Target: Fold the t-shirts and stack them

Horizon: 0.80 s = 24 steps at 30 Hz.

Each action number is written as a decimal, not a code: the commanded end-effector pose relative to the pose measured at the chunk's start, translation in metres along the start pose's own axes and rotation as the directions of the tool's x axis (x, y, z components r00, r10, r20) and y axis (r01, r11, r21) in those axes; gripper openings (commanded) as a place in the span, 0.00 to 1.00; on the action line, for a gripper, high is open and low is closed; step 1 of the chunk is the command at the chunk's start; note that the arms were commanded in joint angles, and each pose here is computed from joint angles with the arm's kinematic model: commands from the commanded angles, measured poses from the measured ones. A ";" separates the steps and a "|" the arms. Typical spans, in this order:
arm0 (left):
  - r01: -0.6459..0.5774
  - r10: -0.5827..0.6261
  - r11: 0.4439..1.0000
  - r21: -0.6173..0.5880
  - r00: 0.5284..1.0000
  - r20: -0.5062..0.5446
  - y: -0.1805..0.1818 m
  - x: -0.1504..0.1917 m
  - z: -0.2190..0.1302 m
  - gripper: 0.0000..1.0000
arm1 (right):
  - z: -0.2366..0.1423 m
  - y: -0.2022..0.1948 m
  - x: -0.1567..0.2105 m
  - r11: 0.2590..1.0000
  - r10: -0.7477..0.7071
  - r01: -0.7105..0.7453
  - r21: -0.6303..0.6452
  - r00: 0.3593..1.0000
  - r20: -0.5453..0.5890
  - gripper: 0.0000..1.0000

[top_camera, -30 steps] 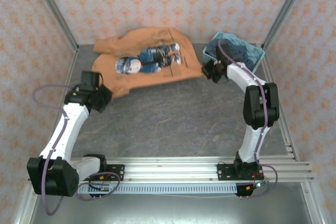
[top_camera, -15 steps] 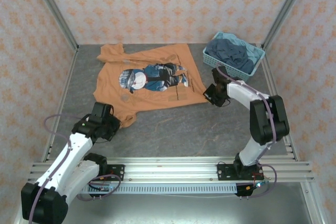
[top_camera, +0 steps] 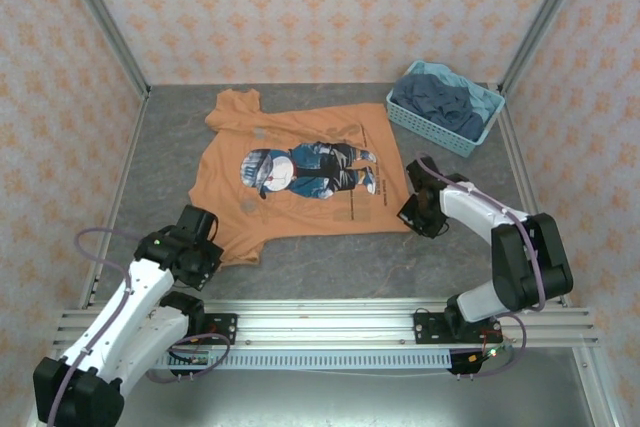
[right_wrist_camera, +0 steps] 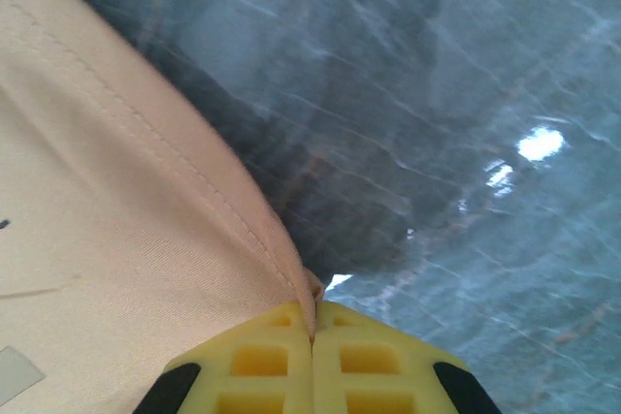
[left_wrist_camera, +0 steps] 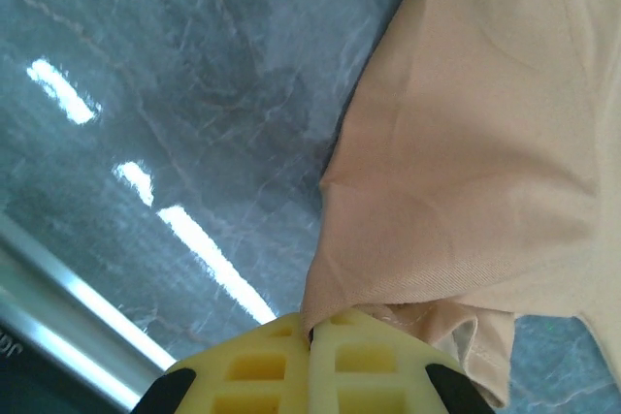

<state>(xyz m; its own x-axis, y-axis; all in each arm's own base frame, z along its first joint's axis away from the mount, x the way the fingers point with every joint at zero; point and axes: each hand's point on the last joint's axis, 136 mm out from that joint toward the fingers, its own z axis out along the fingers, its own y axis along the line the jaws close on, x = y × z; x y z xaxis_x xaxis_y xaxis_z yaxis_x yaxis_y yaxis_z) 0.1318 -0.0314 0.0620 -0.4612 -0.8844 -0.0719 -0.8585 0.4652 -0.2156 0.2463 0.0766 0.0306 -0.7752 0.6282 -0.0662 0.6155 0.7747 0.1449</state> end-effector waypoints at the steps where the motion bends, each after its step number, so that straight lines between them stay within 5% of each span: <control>1: -0.039 0.039 0.999 -0.018 0.999 -0.031 -0.006 0.012 -0.009 0.00 | -0.005 -0.023 0.002 0.996 -0.001 -0.001 0.089 1.000 0.029 0.00; 11: -0.335 0.343 0.938 0.088 0.935 -0.094 -0.089 0.083 0.007 0.00 | -0.008 -0.038 -0.013 0.979 -0.037 0.022 0.202 0.997 0.074 0.00; 17: -0.374 0.410 0.892 0.255 0.906 -0.105 -0.142 0.104 0.000 0.00 | -0.012 -0.045 -0.033 0.974 -0.018 -0.002 0.225 0.996 0.085 0.00; 24: -0.389 0.391 0.918 0.077 0.920 -0.012 -0.099 0.071 -0.008 0.00 | -0.020 -0.046 -0.024 0.981 -0.001 -0.010 0.192 0.998 0.058 0.00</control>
<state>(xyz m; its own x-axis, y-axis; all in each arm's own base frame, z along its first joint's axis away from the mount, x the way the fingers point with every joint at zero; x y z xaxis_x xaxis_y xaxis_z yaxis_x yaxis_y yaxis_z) 0.1950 -0.1724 0.0805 -0.7836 -0.6185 -0.0591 -0.5691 0.7526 -0.3312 0.2456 0.0298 0.0374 -0.7606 0.6362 -0.1296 0.6435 0.7652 -0.0203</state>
